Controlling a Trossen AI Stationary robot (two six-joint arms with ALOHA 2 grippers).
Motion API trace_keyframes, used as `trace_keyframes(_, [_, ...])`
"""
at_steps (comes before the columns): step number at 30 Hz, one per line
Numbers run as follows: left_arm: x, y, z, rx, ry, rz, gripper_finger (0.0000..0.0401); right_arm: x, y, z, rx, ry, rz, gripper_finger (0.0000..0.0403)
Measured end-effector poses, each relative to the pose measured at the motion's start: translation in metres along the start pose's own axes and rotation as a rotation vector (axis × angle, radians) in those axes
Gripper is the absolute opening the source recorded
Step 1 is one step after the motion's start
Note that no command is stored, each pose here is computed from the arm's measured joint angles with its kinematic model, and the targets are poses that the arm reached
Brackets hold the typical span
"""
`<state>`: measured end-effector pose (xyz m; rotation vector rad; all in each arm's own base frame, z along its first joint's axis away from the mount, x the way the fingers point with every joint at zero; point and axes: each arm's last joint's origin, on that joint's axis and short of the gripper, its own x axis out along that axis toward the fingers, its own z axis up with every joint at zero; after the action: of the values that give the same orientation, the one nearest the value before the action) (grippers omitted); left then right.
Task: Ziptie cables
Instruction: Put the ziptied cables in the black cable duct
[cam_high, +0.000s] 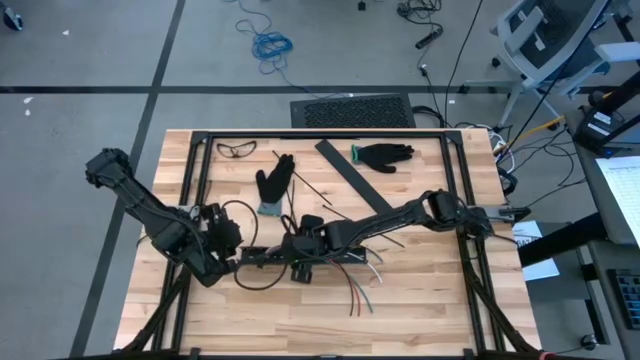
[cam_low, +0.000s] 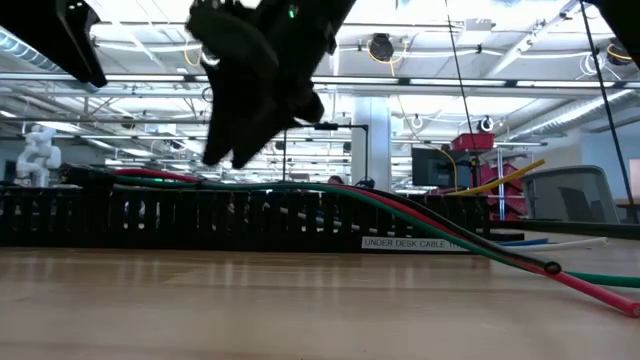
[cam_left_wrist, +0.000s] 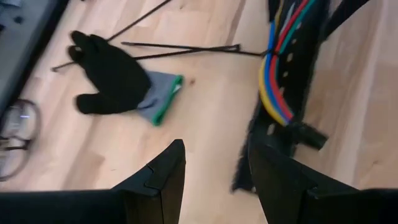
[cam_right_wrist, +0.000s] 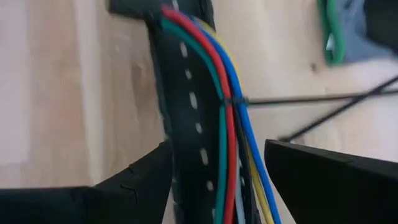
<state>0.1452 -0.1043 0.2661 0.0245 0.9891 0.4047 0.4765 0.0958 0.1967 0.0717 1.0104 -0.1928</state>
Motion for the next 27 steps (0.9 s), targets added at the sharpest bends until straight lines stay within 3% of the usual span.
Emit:
trace_keyframes(5, [0.009,-0.007,-0.003,-0.036,-0.029,-0.035,0.0171,0.006,-0.005,-0.003,-0.008,0.015,-0.083,0.0242])
trace_keyframes(12, [0.03,-0.014,-0.015,-0.095,-0.043,-0.068,0.0171,0.008,-0.017,0.001,0.005,0.014,-0.102,0.0242])
trace_keyframes(17, [0.036,-0.026,-0.008,-0.322,0.022,-0.269,0.0171,0.009,-0.021,0.002,-0.007,0.015,-0.108,0.0242])
trace_keyframes(20, [0.03,-0.033,-0.001,-0.384,-0.011,-0.348,0.0171,0.01,-0.024,0.003,-0.018,0.014,-0.113,0.0242])
trace_keyframes(27, [0.054,-0.04,-0.009,-0.42,0.135,-0.219,0.0171,0.011,-0.032,0.005,-0.035,0.017,-0.126,0.0242])
